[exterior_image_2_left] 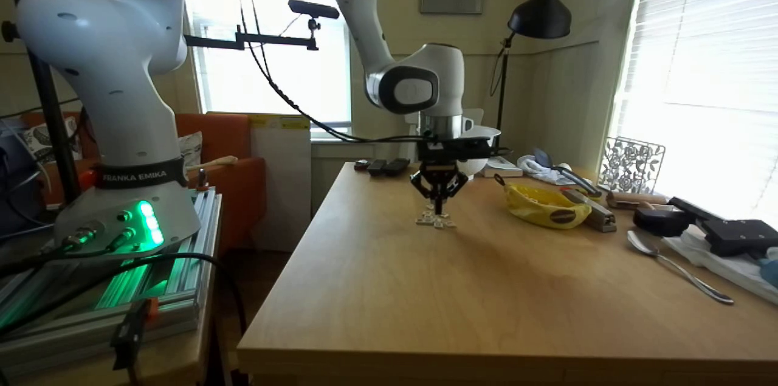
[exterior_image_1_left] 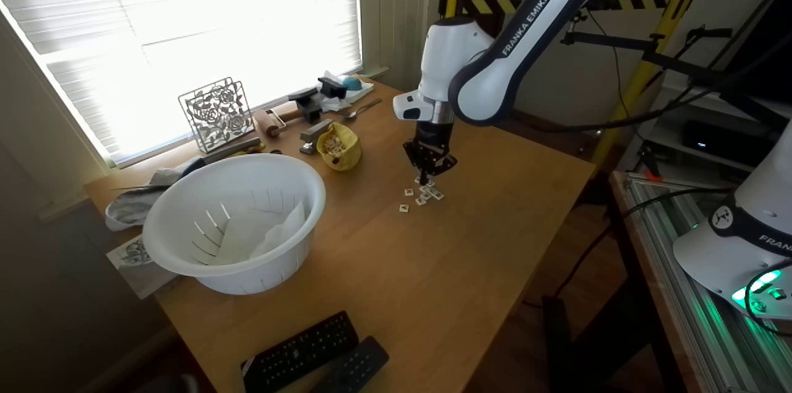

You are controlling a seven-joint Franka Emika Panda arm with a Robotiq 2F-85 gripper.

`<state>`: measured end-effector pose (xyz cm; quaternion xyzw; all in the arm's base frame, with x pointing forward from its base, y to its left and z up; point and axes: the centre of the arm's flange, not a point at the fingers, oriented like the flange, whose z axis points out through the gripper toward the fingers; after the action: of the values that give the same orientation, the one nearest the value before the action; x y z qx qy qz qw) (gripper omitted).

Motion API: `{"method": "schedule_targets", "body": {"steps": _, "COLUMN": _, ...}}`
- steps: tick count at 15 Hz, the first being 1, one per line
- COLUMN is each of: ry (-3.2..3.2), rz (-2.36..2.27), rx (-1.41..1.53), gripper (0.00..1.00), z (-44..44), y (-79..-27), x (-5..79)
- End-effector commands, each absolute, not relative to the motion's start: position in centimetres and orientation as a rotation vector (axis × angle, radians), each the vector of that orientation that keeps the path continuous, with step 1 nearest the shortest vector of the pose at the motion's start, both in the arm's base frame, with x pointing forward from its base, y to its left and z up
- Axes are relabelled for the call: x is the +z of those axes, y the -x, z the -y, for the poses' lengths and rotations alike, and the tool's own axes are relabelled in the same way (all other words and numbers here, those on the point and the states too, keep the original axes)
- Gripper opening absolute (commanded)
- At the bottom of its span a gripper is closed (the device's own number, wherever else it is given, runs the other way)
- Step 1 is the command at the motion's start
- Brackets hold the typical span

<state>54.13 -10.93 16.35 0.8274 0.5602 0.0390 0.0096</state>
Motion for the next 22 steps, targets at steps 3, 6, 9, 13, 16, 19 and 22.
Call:
{"method": "schedule_targets", "body": {"steps": 3, "ry": -2.716, "rz": -1.502, "rx": 0.148, "gripper": 0.0, "z": 11.2, "y": -53.2, "x": 20.0}}
{"method": "schedule_targets", "body": {"steps": 6, "ry": -2.837, "rz": -1.275, "rx": 0.09, "gripper": 0.0, "z": 11.3, "y": -52.8, "x": 19.8}}
{"method": "schedule_targets", "body": {"steps": 9, "ry": -2.934, "rz": -1.035, "rx": 0.061, "gripper": 0.0, "z": 10.8, "y": -52.8, "x": 19.2}}
{"method": "schedule_targets", "body": {"steps": 13, "ry": -3.033, "rz": -0.699, "rx": 0.088, "gripper": 0.0, "z": 9.5, "y": -53.1, "x": 18.7}}
{"method": "schedule_targets", "body": {"steps": 16, "ry": -3.061, "rz": -0.446, "rx": 0.114, "gripper": 0.0, "z": 8.4, "y": -53.3, "x": 18.3}}
{"method": "schedule_targets", "body": {"steps": 19, "ry": -3.064, "rz": -0.186, "rx": 0.145, "gripper": 0.0, "z": 8.1, "y": -53.5, "x": 18.0}}
{"method": "schedule_targets", "body": {"steps": 22, "ry": -3.039, "rz": 0.079, "rx": 0.159, "gripper": 0.0, "z": 8.3, "y": -53.5, "x": 17.6}}
